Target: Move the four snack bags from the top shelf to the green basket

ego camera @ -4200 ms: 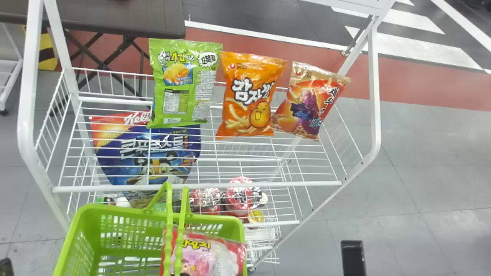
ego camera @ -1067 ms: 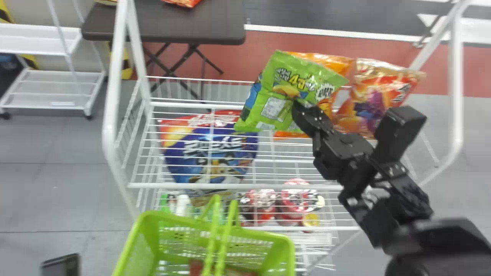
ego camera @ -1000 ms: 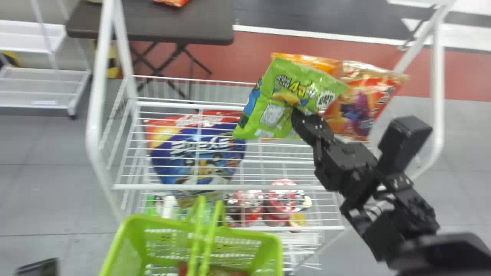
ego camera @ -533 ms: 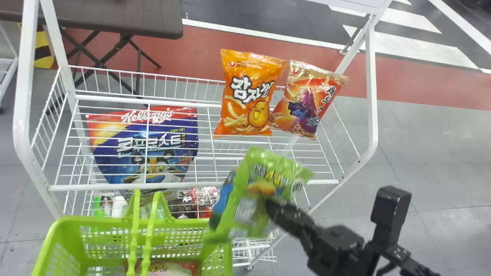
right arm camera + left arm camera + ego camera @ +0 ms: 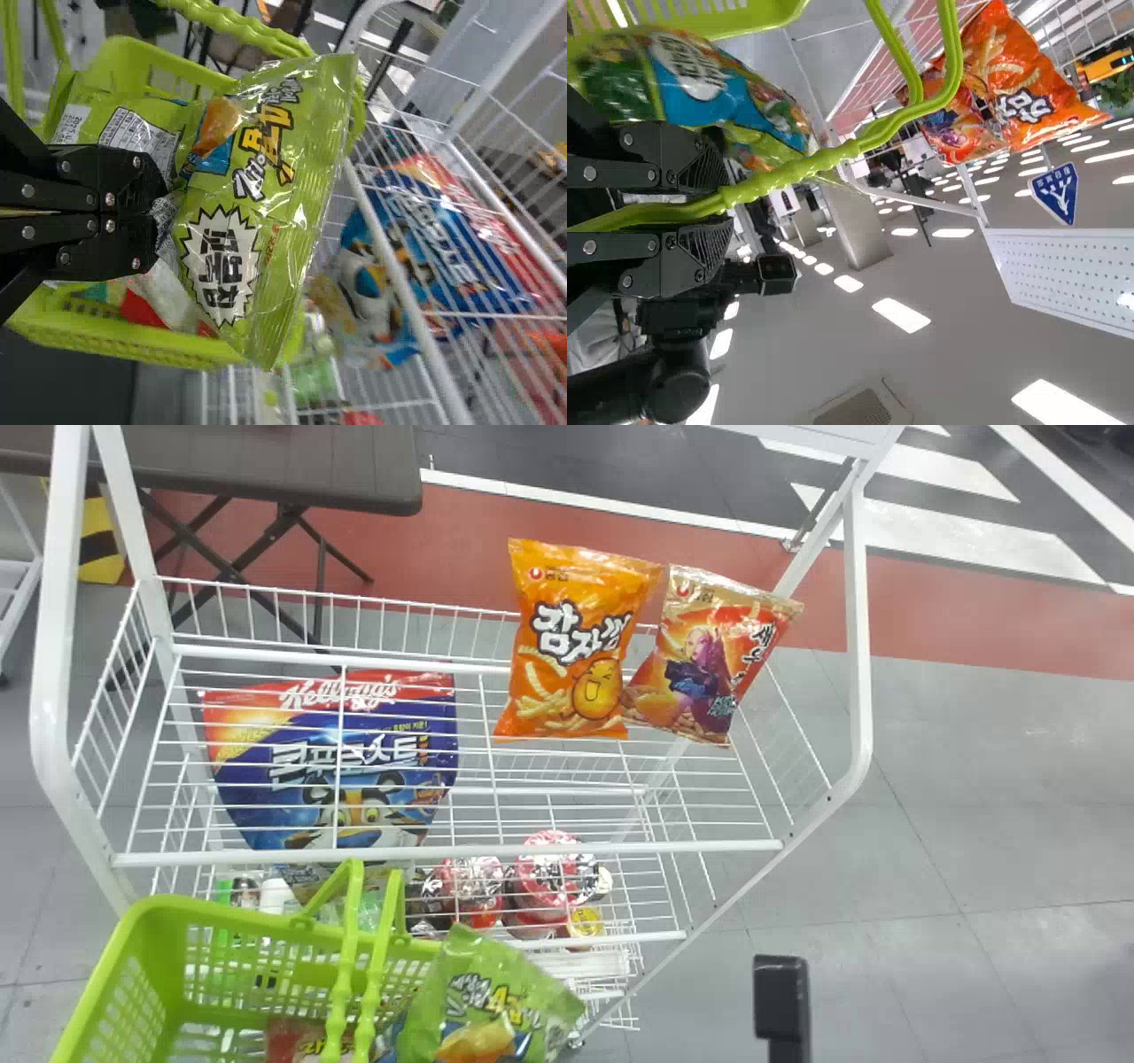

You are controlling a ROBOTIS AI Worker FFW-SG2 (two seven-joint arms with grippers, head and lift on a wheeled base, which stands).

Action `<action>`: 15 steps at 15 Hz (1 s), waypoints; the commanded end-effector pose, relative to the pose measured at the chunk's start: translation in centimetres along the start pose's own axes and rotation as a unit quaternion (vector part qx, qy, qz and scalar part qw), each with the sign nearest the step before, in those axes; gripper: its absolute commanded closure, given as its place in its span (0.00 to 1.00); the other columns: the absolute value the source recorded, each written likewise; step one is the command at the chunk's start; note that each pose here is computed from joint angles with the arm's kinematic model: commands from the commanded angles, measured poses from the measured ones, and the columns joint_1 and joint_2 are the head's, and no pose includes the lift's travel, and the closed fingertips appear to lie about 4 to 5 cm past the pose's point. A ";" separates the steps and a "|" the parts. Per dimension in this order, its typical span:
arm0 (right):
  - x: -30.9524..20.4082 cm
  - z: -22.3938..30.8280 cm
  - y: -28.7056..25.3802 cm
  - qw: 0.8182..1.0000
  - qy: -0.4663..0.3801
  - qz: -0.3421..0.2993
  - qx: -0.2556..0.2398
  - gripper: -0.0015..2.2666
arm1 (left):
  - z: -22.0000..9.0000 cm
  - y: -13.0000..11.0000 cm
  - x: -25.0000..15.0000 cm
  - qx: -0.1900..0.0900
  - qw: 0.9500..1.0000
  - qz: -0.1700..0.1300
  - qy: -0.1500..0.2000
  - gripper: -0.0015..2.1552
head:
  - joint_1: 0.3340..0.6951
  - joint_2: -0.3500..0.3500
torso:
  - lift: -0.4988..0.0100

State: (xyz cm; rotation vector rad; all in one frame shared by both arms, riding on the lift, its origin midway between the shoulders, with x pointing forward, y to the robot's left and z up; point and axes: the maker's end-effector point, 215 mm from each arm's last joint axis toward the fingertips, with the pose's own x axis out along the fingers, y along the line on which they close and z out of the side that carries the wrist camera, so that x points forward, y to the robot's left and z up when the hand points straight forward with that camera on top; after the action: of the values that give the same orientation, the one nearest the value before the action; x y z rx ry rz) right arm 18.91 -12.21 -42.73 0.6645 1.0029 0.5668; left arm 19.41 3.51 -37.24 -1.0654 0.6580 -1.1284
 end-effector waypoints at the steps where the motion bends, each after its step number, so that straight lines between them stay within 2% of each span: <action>1: 1.6 -1.6 0.1 1.000 0.022 0.005 0.010 0.90 | -0.1 -0.2 0.2 0.001 1.000 -0.002 0.001 0.46 | 1.00 0.07 | 0.98; 3: 2.7 -1.8 -1.3 1.000 0.027 -0.015 0.004 0.90 | -0.3 -0.4 0.4 0.002 1.000 -0.003 0.003 0.46 | 1.00 0.11 | 0.98; 4: 3.0 -1.9 -2.3 0.999 0.034 -0.034 0.004 0.81 | -0.4 -0.5 0.4 0.002 1.000 -0.003 0.004 0.46 | 1.00 0.11 | 0.98; 5: 3.0 -1.8 -2.8 0.998 0.036 -0.042 0.000 0.54 | -0.4 -0.4 0.4 0.002 1.000 -0.002 0.005 0.46 | 1.00 0.11 | 0.98; 6: 3.2 -1.5 -3.2 0.998 0.036 -0.051 -0.008 0.03 | -0.5 -0.4 0.5 0.002 1.000 -0.003 0.005 0.46 | 1.00 0.09 | 0.98; 7: 3.5 -0.7 -3.3 0.998 0.027 -0.057 -0.024 0.00 | -0.6 -0.4 0.6 0.002 1.000 -0.002 0.006 0.46 | 1.00 0.08 | 0.98; 12: 2.4 4.6 -3.7 0.993 -0.046 -0.073 -0.082 0.02 | -1.1 -0.4 1.1 0.003 1.000 0.000 0.013 0.46 | 1.00 0.03 | 0.98; 14: 1.5 10.2 -3.5 0.979 -0.136 -0.074 -0.136 0.03 | -1.2 -0.4 1.2 0.002 1.000 0.000 0.015 0.46 | 1.00 0.02 | 0.98; 15: 0.9 13.9 -3.4 0.963 -0.193 -0.079 -0.169 0.03 | -1.4 -0.4 1.4 0.002 1.000 -0.001 0.016 0.46 | 1.00 0.01 | 0.98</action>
State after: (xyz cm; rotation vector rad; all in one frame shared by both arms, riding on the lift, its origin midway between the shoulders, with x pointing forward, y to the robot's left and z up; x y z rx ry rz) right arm 28.45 -15.70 -42.99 0.4132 0.7341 0.4585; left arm 18.66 2.01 -37.26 -1.0466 0.6774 -1.1458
